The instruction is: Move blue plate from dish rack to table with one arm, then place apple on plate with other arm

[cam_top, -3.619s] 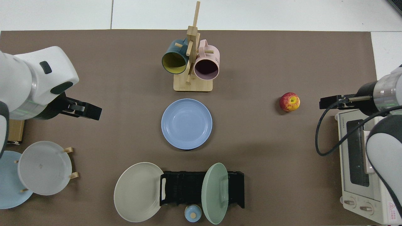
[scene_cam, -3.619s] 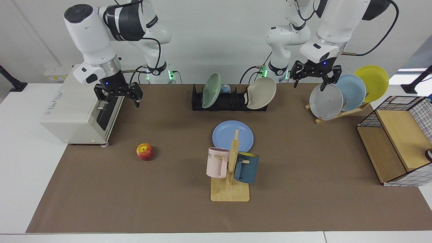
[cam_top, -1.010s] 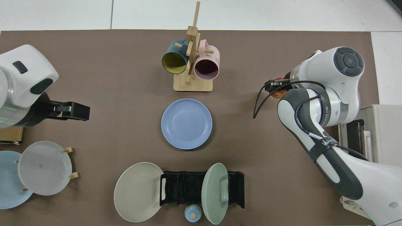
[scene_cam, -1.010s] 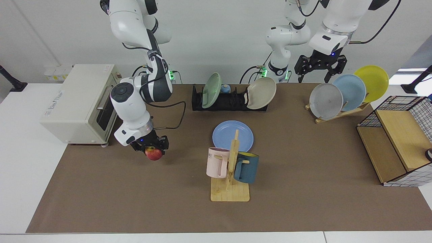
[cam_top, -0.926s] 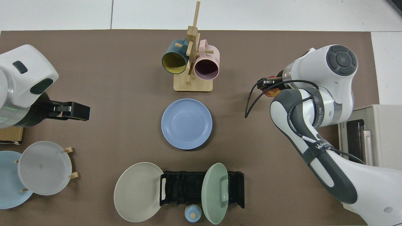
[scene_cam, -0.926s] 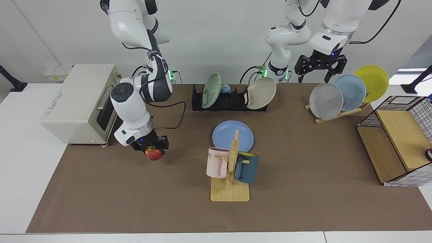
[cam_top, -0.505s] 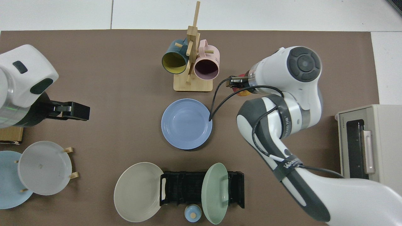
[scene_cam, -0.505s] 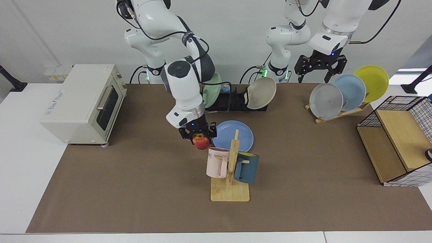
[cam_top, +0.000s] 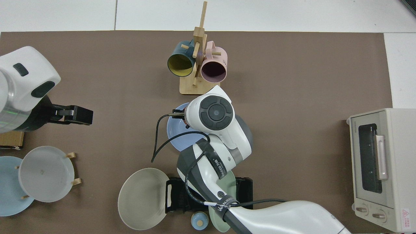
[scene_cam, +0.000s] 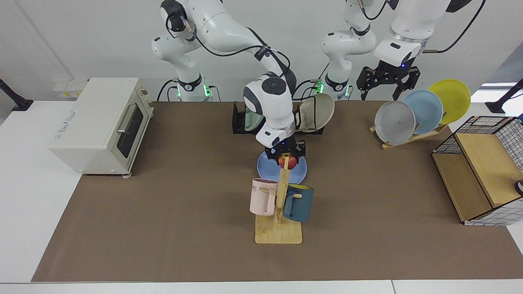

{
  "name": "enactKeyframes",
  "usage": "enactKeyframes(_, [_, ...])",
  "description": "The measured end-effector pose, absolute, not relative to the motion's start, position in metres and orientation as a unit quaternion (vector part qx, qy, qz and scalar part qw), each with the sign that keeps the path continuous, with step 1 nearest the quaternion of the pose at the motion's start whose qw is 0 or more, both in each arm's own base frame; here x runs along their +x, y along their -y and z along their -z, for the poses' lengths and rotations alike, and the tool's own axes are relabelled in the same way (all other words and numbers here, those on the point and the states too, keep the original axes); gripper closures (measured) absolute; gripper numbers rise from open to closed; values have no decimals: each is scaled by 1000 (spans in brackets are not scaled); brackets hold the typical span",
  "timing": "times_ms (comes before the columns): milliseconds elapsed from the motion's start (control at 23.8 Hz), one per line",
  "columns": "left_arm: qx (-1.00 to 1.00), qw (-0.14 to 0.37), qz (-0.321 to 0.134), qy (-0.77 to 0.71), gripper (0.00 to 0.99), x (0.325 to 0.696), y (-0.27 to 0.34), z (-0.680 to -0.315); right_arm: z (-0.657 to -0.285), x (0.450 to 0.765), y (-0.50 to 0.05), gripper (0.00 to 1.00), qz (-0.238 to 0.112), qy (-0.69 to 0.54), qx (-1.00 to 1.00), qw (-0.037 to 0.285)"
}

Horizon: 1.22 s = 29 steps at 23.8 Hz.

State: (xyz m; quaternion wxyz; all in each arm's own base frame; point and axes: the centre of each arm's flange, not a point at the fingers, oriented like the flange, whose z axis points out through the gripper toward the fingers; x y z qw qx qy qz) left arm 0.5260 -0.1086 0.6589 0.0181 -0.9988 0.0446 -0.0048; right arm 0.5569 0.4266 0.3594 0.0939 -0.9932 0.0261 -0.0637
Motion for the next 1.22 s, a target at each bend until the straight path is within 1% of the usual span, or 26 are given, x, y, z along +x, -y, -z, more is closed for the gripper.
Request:
enactKeyframes(379, [-999, 18, 5, -45, 0, 526, 109, -659, -317, 545, -421, 264, 33, -25, -997, 69])
enactKeyframes(757, [-999, 18, 5, -45, 0, 526, 109, -660, -304, 537, -418, 264, 21, -35, -997, 61])
enactKeyframes(800, [-999, 18, 6, -45, 0, 525, 109, -660, -304, 537, -418, 238, 22, -35, -997, 61])
enactKeyframes(884, [-999, 18, 6, -45, 0, 525, 109, -660, -305, 537, -417, 238, 23, -35, -997, 62])
enactKeyframes(926, [-999, 18, 6, -45, 0, 525, 109, -660, -305, 537, -418, 203, 24, -36, -997, 64])
enactKeyframes(968, [-999, 18, 6, -45, 0, 525, 109, -660, -306, 538, -418, 141, 28, -37, -997, 67])
enactKeyframes(1010, [-999, 18, 6, -45, 0, 525, 109, -660, -307, 539, -418, 115, 33, -37, -996, 70])
enactKeyframes(1052, [-999, 18, 6, -45, 0, 525, 109, -660, -308, 541, -417, 22, 37, -39, -996, 72])
enactKeyframes(1094, [-999, 18, 6, -45, 0, 525, 109, -660, -310, 544, -415, 0, 41, -41, -996, 74])
enactKeyframes(1220, [-999, 18, 6, -45, 0, 525, 109, -661, -323, 560, -399, 0, 54, -57, -994, 77])
